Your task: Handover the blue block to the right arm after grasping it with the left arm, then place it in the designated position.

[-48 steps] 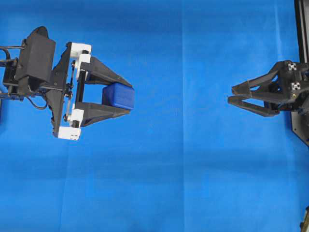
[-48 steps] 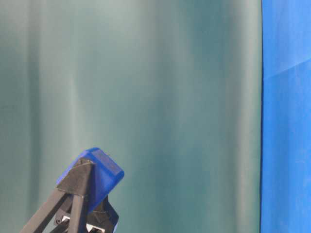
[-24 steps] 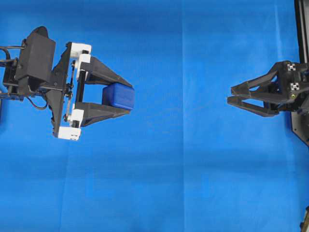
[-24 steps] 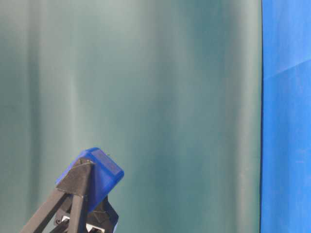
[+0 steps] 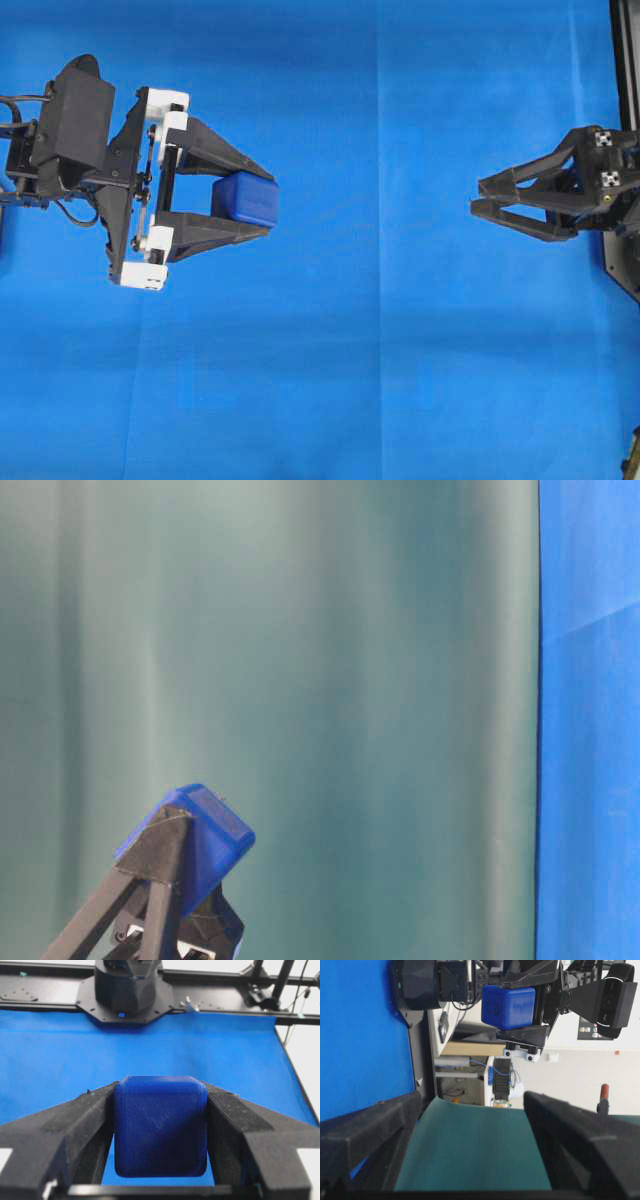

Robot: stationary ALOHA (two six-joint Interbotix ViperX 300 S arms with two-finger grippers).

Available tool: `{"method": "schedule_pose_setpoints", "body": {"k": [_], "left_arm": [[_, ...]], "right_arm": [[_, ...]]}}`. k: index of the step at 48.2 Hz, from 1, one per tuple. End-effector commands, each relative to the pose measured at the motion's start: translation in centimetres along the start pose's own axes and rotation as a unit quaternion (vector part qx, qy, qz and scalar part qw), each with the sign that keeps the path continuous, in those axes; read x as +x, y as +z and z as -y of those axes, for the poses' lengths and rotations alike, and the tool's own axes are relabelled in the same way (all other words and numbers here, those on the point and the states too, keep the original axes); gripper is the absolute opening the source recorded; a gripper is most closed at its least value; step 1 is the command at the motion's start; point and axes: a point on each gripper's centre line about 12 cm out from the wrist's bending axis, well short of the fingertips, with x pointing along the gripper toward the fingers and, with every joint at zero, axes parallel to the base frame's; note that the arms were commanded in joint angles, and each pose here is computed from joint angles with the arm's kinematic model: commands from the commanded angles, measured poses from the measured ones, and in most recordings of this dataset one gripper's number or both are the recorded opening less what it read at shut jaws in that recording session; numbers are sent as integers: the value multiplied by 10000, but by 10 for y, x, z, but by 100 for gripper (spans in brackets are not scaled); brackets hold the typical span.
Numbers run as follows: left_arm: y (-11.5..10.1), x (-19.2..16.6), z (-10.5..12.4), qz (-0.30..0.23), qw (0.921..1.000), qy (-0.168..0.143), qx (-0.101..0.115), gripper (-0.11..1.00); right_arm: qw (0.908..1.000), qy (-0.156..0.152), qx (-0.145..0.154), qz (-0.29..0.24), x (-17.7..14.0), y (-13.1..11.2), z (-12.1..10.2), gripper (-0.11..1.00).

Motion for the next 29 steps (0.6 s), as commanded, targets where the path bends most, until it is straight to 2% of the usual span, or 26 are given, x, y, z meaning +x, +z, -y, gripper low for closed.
{"method": "schedule_pose_setpoints", "body": {"k": [1,29], "left_arm": [[12,-2,0,200,9998,2,-9,46],[12,-2,0,192,9998,3,-16,46]], "right_arm": [[9998,-165,10,68,2,3,13,97],[9999,-131,38,57,10,3,17,97]]}}
